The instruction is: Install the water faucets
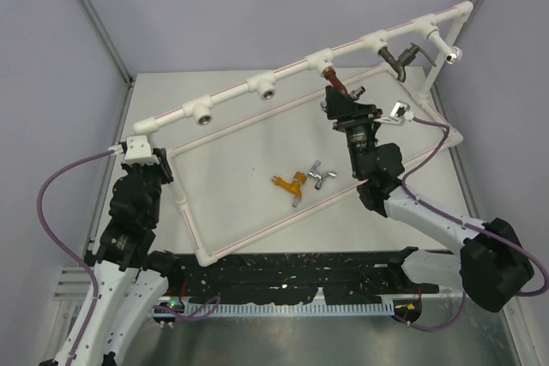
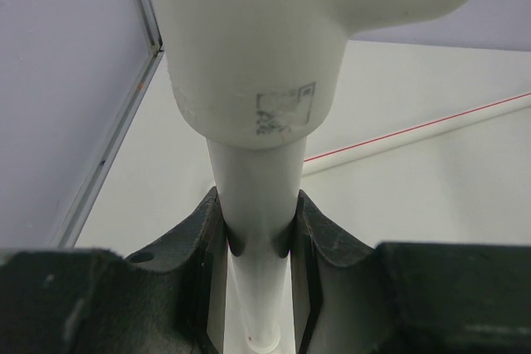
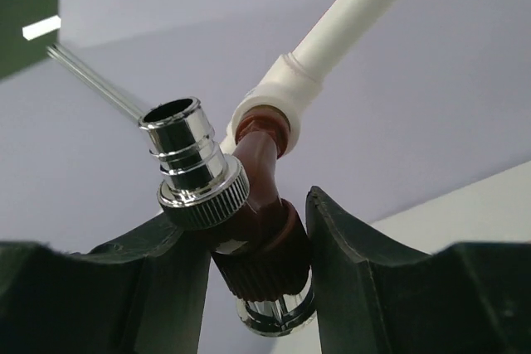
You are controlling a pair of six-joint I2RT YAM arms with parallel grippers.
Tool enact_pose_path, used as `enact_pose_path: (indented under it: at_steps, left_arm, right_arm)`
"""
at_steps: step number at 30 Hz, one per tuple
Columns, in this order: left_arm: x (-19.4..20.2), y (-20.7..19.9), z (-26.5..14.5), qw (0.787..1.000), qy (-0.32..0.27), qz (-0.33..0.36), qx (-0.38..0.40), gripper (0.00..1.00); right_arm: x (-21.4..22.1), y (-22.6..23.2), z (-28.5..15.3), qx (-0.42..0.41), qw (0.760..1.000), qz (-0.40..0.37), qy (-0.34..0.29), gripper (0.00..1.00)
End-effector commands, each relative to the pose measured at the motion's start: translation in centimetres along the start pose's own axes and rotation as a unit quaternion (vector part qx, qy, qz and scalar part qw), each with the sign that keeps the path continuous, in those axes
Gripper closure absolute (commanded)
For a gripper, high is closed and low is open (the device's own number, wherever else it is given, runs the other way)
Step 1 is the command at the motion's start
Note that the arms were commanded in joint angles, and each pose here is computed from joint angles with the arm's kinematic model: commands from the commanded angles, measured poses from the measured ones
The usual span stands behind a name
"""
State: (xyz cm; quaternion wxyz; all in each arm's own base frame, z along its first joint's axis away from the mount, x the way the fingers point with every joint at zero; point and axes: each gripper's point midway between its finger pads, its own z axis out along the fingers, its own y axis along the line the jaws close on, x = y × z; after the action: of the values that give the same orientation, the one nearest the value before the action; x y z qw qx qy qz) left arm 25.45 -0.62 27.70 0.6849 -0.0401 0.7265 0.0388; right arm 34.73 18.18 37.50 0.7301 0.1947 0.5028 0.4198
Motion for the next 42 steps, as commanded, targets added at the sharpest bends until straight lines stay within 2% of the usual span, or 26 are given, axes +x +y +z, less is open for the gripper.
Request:
enact_pose_path:
  at_steps: [1, 3, 4, 5, 8, 10, 13, 15, 16, 19, 20, 22, 24, 26, 30, 31, 32, 33, 34, 35, 36, 38, 39, 40, 41, 42]
  left_arm:
    - [1.6, -1.8, -0.5, 0.998, 0.030, 0.027, 0.057, 1.00]
    - [1.6, -1.8, -0.4, 0.998, 0.032, 0.027, 0.057, 1.00]
    - [1.6, -1.9, -0.4, 0.997, 0.032, 0.027, 0.057, 1.00]
    - [1.6, -1.8, -0.4, 0.998, 0.031, 0.028, 0.057, 1.00]
    - [1.6, -1.7, -0.4, 0.998, 0.032, 0.029, 0.054, 1.00]
    - [1.7, -1.7, -0.4, 0.998, 0.032, 0.029, 0.054, 1.00]
    - [1.7, -1.8, -0.4, 0.997, 0.033, 0.030, 0.055, 1.00]
    - [1.8, -1.9, -0.3, 0.997, 0.036, 0.030, 0.056, 1.00]
    - [1.8, -1.9, -0.3, 0.997, 0.036, 0.031, 0.057, 1.00]
    - [1.7, -1.8, -0.4, 0.997, 0.035, 0.030, 0.056, 1.00]
    - [1.8, -1.9, -0.4, 0.997, 0.035, 0.030, 0.057, 1.00]
    - [1.8, -1.9, -0.3, 0.997, 0.036, 0.030, 0.057, 1.00]
    - [1.8, -1.9, -0.3, 0.997, 0.035, 0.030, 0.057, 1.00]
    - [1.8, -2.0, -0.3, 0.997, 0.036, 0.031, 0.059, 1.00]
    - [1.8, -1.9, -0.3, 0.997, 0.036, 0.031, 0.056, 1.00]
    - [1.8, -1.9, -0.3, 0.997, 0.036, 0.031, 0.056, 1.00]
    - [1.8, -1.9, -0.3, 0.997, 0.036, 0.031, 0.056, 1.00]
    - [1.8, -1.8, -0.3, 0.997, 0.035, 0.030, 0.055, 1.00]
    - [1.7, -1.9, -0.3, 0.997, 0.035, 0.029, 0.056, 1.00]
    - [1.8, -1.9, -0.3, 0.997, 0.036, 0.030, 0.056, 1.00]
    - [1.8, -1.8, -0.3, 0.997, 0.036, 0.031, 0.055, 1.00]
    - [1.7, -1.8, -0.4, 0.997, 0.035, 0.030, 0.056, 1.00]
    - [1.8, -1.9, -0.3, 0.997, 0.037, 0.030, 0.057, 1.00]
    - [1.7, -1.8, -0.4, 0.997, 0.035, 0.030, 0.056, 1.00]
    - [1.8, -1.9, -0.3, 0.997, 0.035, 0.030, 0.056, 1.00]
    - [1.8, -1.9, -0.3, 0.997, 0.035, 0.030, 0.056, 1.00]
  right_arm:
    - [-6.6, 3.4, 0.6, -0.065, 0.934, 0.321, -0.143, 0.94]
    - [-7.2, 3.6, 0.5, -0.068, 0.932, 0.323, -0.151, 0.86]
    - [-7.4, 3.6, 0.5, -0.069, 0.933, 0.318, -0.154, 0.76]
    - [-7.5, 3.7, 0.3, -0.070, 0.941, 0.295, -0.154, 0.70]
    - [-7.6, 4.0, -0.5, -0.079, 0.962, 0.214, -0.150, 0.43]
    - [-7.2, 3.5, -1.2, -0.073, 0.973, 0.167, -0.141, 0.30]
    - [-6.7, 2.4, -2.4, -0.069, 0.981, 0.125, -0.131, 0.19]
    - [-7.0, 2.2, -3.0, -0.077, 0.983, 0.103, -0.130, 0.08]
    - [-7.5, 2.3, -3.4, -0.082, 0.985, 0.079, -0.133, 0.05]
    - [-8.0, 2.2, -4.3, -0.080, 0.989, -0.012, -0.124, 0.05]
    - [-7.9, 2.0, -4.6, -0.075, 0.987, -0.093, -0.109, 0.05]
    - [-8.5, 2.0, -5.1, -0.065, 0.973, -0.205, -0.083, 0.04]
    - [-9.1, 2.1, -5.6, -0.057, 0.958, -0.277, -0.055, 0.04]
    - [-10.0, 2.7, -5.9, -0.063, 0.933, -0.352, -0.038, 0.05]
    - [-10.9, 3.5, -6.1, -0.085, 0.861, -0.502, 0.011, 0.05]
    - [-10.0, 2.9, -6.3, -0.098, 0.823, -0.558, 0.042, 0.05]
    - [-11.0, 3.9, -6.0, -0.105, 0.805, -0.583, 0.038, 0.05]
    - [-10.3, 3.4, -6.1, -0.118, 0.765, -0.630, 0.065, 0.04]
    - [-10.9, 4.1, -5.8, -0.126, 0.743, -0.654, 0.064, 0.04]
    - [-10.1, 3.6, -5.8, -0.143, 0.698, -0.695, 0.092, 0.05]
    - [-10.2, 4.0, -5.7, -0.154, 0.677, -0.713, 0.101, 0.05]
    - [-10.0, 4.0, -5.3, -0.179, 0.596, -0.774, 0.113, 0.05]
    - [-9.0, 3.5, -5.4, -0.192, 0.572, -0.786, 0.133, 0.05]
    - [-9.1, 3.7, -5.1, -0.200, 0.536, -0.810, 0.129, 0.05]
    - [-8.4, 3.6, -5.0, -0.210, 0.520, -0.817, 0.135, 0.05]
    - [-8.3, 3.7, -4.8, -0.218, 0.487, -0.836, 0.131, 0.05]
